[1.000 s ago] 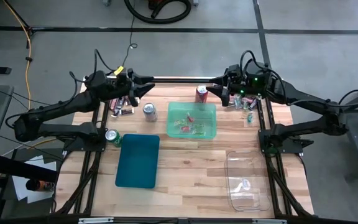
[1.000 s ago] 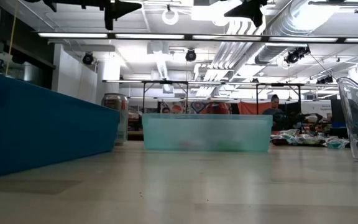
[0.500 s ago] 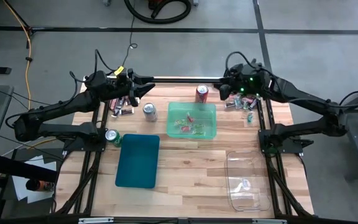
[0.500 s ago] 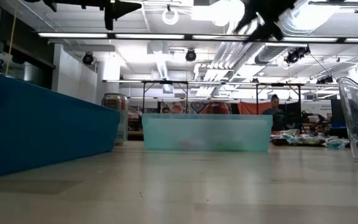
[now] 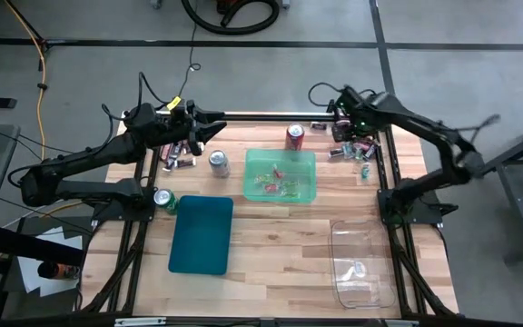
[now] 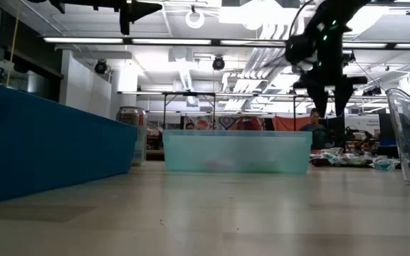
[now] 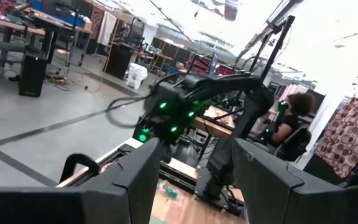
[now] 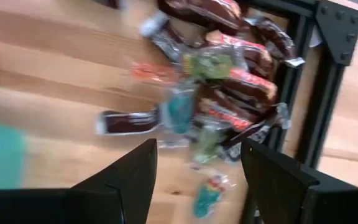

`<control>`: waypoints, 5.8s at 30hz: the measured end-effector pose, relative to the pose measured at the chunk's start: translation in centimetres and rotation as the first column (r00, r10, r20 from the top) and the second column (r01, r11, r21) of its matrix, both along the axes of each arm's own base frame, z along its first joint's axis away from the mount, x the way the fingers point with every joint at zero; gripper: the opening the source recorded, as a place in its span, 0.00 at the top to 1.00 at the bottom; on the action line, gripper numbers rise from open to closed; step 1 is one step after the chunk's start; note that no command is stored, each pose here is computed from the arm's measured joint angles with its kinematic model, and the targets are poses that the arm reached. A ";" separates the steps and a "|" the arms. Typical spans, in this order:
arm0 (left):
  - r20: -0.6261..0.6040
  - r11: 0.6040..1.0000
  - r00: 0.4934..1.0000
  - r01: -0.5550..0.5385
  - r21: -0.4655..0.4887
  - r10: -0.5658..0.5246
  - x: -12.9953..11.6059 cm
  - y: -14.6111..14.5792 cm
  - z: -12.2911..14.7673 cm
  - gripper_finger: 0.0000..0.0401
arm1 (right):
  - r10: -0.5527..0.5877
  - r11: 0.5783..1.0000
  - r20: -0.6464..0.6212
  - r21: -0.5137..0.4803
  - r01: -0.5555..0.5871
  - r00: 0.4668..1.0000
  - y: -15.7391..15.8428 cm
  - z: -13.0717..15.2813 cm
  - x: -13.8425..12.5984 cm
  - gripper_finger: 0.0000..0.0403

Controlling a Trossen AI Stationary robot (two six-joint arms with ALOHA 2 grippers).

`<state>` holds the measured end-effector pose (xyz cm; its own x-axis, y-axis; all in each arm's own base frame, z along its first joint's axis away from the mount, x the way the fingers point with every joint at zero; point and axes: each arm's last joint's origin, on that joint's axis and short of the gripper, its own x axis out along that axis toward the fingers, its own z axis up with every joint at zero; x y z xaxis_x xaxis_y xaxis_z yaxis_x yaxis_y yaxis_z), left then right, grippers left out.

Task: Organize candy in baskets
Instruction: Put the green gummy into the green bin, then put the blue gummy into the green bin

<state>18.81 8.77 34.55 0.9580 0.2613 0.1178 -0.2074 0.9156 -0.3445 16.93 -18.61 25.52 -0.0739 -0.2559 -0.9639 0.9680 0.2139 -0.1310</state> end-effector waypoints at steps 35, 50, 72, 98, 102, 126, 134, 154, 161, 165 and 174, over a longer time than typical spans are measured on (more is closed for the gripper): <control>-0.037 0.999 0.999 -0.028 -0.032 0.027 -0.2 0.6 -0.4 0.53 | -0.073 0.996 -0.138 0.043 0.080 0.988 0.6 -10.6 -1.7 0.65; -0.043 1.000 0.999 -0.030 -0.008 0.030 -0.2 0.6 -0.4 0.53 | 0.138 0.977 0.065 -0.170 -0.126 0.988 4.5 -1.3 -1.1 0.98; -0.033 0.999 0.999 -0.029 -0.042 0.028 -0.2 0.6 -0.4 0.53 | 0.818 0.570 0.495 -0.770 -0.286 0.294 11.8 9.6 3.0 1.00; -0.034 0.999 0.999 -0.029 -0.041 0.027 -0.2 0.6 -0.4 0.53 | 0.834 0.546 0.169 -0.106 -0.831 0.526 7.8 -6.7 15.5 1.00; -0.034 0.999 0.999 -0.029 -0.040 0.028 -0.2 0.6 -0.4 0.53 | 0.813 0.581 0.083 -0.050 -0.813 0.576 7.4 -9.3 16.0 1.00; -0.035 0.999 0.999 -0.029 -0.039 0.028 -0.2 0.6 -0.4 0.53 | 0.772 0.628 0.130 -0.010 -0.778 0.622 7.4 -9.6 16.1 0.84; -0.041 0.999 0.999 -0.030 -0.024 0.029 -0.2 0.6 -0.5 0.53 | 0.792 0.608 0.155 -0.118 -0.785 0.590 7.8 -5.1 14.7 0.51; -0.045 0.999 0.999 -0.031 -0.017 0.030 -0.2 0.6 -0.5 0.53 | 0.767 0.628 0.362 -0.591 -0.506 0.529 10.2 9.9 5.7 0.36; -0.045 0.999 0.999 -0.031 -0.017 0.030 -0.2 0.6 -0.5 0.53 | 0.759 0.629 0.354 -0.616 -0.474 0.547 10.5 10.6 4.7 0.36; -0.045 0.999 0.999 -0.031 -0.017 0.030 -0.2 0.6 -0.5 0.53 | 0.734 0.655 0.345 -0.585 -0.478 0.584 10.4 10.2 4.6 0.36; -0.045 0.999 0.999 -0.031 -0.017 0.030 -0.2 0.6 -0.5 0.53 | 0.272 0.931 0.203 -0.301 -0.205 0.941 9.0 4.0 0.1 0.36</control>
